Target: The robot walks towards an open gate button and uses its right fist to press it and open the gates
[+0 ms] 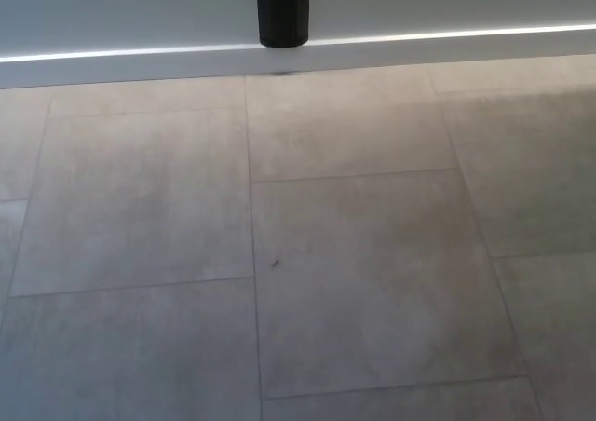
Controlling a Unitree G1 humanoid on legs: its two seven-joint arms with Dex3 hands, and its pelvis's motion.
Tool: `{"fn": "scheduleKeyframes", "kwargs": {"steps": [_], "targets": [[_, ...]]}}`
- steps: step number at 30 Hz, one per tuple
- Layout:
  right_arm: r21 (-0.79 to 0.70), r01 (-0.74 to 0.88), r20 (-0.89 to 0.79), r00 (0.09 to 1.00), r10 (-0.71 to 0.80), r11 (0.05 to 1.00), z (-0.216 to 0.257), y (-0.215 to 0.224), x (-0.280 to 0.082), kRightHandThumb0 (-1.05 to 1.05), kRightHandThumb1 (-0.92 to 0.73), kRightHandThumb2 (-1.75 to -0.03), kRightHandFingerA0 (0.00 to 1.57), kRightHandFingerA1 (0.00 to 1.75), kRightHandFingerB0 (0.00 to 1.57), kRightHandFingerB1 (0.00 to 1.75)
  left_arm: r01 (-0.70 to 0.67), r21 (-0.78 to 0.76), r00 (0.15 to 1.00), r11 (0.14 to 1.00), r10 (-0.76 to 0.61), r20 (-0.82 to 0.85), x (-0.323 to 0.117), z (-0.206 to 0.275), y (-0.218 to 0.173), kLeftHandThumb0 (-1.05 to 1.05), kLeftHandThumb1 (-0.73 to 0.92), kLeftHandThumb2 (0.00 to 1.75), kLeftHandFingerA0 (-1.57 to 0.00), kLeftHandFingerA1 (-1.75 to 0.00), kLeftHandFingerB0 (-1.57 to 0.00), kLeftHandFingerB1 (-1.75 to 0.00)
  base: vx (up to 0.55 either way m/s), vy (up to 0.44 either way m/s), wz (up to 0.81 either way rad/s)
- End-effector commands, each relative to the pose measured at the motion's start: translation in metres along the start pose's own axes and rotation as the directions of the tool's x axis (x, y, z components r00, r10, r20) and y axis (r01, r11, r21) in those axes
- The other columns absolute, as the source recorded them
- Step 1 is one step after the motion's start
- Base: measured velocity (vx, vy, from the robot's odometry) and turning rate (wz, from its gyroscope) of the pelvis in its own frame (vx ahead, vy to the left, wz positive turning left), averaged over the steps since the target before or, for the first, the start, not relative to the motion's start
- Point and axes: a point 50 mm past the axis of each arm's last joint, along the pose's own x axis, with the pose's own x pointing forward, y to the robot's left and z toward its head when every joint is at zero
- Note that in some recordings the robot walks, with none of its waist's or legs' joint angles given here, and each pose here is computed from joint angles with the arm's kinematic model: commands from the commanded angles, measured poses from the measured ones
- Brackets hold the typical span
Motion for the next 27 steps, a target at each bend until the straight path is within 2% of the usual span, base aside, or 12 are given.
{"fn": "scheduleKeyframes", "kwargs": {"steps": [1,3,5,11,18,20,27], "targets": [[0.096,0.100,0.117,0.987,-0.111,0.990,0.0081,-0.0090,-0.0021,-0.05,-0.48,-1.16,1.07,0.85,0.89,0.64,-0.096,-0.107,0.986,0.990,0.109,0.123,-0.0017,0.0083,0.0090,-0.05,0.53,1.11,-1.05,-0.91,-1.01,-0.65,0.00,0.000,0.00],[0.094,0.100,0.120,0.987,-0.111,0.991,0.0077,-0.0093,-0.0025,-0.05,-0.48,-1.16,1.07,0.85,0.89,0.64,-0.106,-0.111,0.984,0.988,0.120,0.130,-0.0020,0.0086,0.0089,-0.05,0.53,1.11,-1.05,-0.91,-1.01,-0.65,0.00,0.000,0.00],[0.097,0.101,0.116,0.987,-0.112,0.990,0.0067,-0.0097,-0.0025,-0.03,-0.48,-1.14,1.05,0.84,0.91,0.63,-0.114,-0.116,0.983,0.987,0.129,0.129,-0.0023,0.0080,0.0085,-0.04,0.57,1.04,-1.05,-0.90,-0.99,-0.63,0.00,0.000,0.00],[0.095,0.103,0.117,0.987,-0.114,0.990,0.0053,-0.0095,-0.0022,0.00,-0.47,-1.07,1.05,0.86,0.90,0.63,-0.109,-0.125,0.984,0.986,0.125,0.127,-0.0020,0.0078,0.0088,-0.03,0.55,1.06,-1.05,-0.89,-0.96,-0.62,0.04,-0.005,0.12],[0.103,0.127,0.134,0.981,-0.141,0.987,0.0065,-0.0089,-0.0028,-0.04,-0.47,-1.09,1.10,0.87,0.94,0.67,-0.120,-0.104,0.979,0.987,0.135,0.153,-0.0036,0.0073,0.0087,-0.02,0.52,1.08,-1.11,-0.92,-1.07,-0.65,0.00,0.010,-0.02],[0.092,0.140,0.139,0.978,-0.152,0.986,0.0081,-0.0097,-0.0018,-0.01,-0.47,-1.07,1.11,0.85,0.97,0.66,-0.137,-0.104,0.974,0.985,0.153,0.170,-0.0039,0.0096,0.0091,-0.06,0.52,1.07,-1.12,-1.01,-1.08,-0.76,0.06,0.144,-0.15],[0.091,0.141,0.162,0.975,-0.155,0.986,0.0117,-0.0107,-0.0010,0.04,-0.45,-1.10,1.10,0.88,0.96,0.66,-0.143,-0.118,0.972,0.983,0.162,0.171,-0.0024,0.0143,0.0091,-0.06,0.55,1.05,-1.11,-1.02,-1.06,-0.72,0.18,0.312,0.02]]}}
